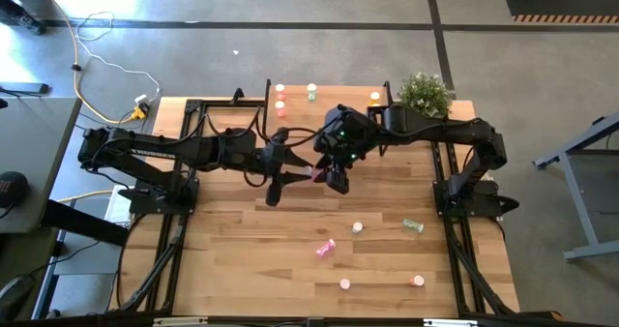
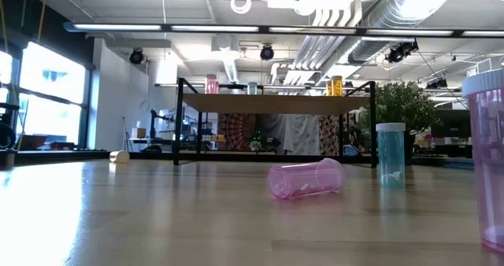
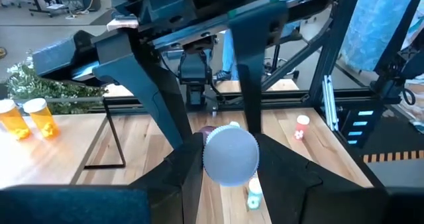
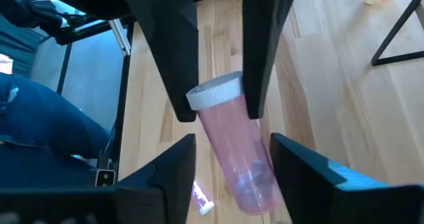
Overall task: Pick and place medicine bottles onto shelf by color
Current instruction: Put the bottom left purple pill bottle on the shelf
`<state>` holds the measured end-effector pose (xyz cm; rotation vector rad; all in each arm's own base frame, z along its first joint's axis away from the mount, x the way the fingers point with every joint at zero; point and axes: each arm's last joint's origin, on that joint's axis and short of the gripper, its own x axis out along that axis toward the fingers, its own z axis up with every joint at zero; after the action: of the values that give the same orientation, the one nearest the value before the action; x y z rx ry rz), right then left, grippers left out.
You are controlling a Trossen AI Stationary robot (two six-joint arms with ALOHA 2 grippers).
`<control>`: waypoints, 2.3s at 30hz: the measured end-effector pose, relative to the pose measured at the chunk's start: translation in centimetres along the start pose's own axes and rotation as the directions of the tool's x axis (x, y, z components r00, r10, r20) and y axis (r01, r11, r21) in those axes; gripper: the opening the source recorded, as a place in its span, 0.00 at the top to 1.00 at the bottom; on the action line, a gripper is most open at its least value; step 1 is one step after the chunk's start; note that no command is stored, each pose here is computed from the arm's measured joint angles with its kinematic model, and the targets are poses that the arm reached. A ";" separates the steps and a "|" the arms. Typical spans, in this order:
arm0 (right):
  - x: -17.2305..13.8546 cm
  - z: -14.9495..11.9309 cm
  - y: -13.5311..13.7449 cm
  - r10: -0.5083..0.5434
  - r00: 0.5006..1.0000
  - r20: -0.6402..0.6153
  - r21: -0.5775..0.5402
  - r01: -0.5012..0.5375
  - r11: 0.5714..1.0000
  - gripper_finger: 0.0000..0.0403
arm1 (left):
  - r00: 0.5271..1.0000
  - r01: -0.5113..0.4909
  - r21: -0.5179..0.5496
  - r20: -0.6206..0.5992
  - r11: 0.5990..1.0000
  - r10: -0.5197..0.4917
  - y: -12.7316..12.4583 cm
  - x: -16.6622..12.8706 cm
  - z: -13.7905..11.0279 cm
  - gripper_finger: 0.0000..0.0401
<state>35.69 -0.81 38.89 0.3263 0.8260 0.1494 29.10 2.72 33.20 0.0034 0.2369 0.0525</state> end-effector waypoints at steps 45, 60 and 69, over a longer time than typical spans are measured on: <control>-0.1 -0.3 -0.3 -0.086 0.996 -0.022 0.077 0.088 0.993 0.75 | 0.996 -0.087 -0.072 0.029 0.994 0.089 1.7 -1.3 0.7 0.34; -2.0 0.5 -0.3 -0.302 0.942 0.148 0.148 0.281 0.948 0.74 | 0.963 -0.260 0.024 0.078 0.965 0.257 4.2 -6.3 2.4 0.34; -6.5 1.3 0.0 -0.617 0.693 0.374 0.281 0.549 0.787 0.74 | 0.952 -0.298 0.076 0.102 0.952 0.290 4.5 -8.5 2.9 0.34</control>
<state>32.24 -2.79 44.25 0.2068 0.4407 -0.5852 21.32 6.73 38.04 0.1313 0.1473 0.3386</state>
